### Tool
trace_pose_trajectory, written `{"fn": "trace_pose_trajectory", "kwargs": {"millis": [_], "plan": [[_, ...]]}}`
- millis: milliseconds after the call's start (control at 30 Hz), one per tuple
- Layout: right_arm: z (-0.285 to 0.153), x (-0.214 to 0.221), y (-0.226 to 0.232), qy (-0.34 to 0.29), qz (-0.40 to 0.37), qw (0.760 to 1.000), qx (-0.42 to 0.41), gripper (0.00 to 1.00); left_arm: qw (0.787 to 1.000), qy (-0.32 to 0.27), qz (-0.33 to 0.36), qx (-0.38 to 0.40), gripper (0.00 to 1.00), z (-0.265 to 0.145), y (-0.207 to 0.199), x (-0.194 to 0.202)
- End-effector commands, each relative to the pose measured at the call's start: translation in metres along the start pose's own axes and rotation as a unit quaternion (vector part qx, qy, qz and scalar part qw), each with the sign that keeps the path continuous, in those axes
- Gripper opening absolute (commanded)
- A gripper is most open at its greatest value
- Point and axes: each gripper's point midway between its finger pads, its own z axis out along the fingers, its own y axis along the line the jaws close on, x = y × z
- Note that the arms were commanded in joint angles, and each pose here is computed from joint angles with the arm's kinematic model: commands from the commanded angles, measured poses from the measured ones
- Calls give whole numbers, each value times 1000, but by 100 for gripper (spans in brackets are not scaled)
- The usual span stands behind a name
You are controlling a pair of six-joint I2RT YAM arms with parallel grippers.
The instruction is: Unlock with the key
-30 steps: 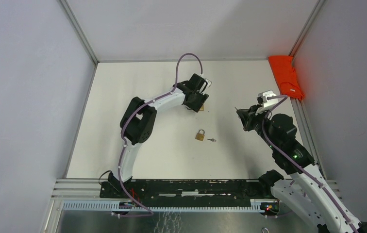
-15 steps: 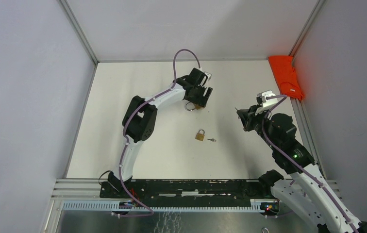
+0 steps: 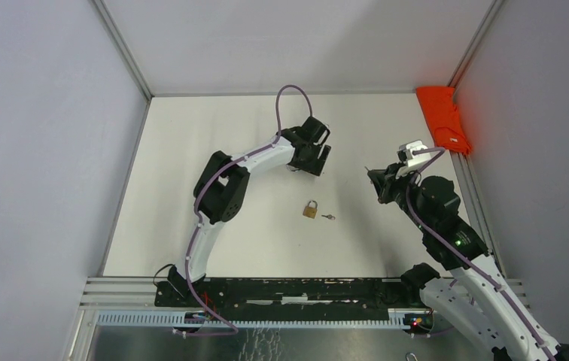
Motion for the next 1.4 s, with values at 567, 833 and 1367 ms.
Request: {"fn": "trace_pose_trajectory", "kwargs": {"millis": [567,833,1367], "plan": [[-4,-26,3,-37,0,999,-4,0,992,-25,-48,-117,82,-13,87,-12],[-1,-22,4,-32,2,999,-8,0,996,-33,-63,-52,81,-16,72,-25],[-1,-24,7,-37,-7,999,-19,0,983,-43,-179,12,91,-8,43,-31]]}}
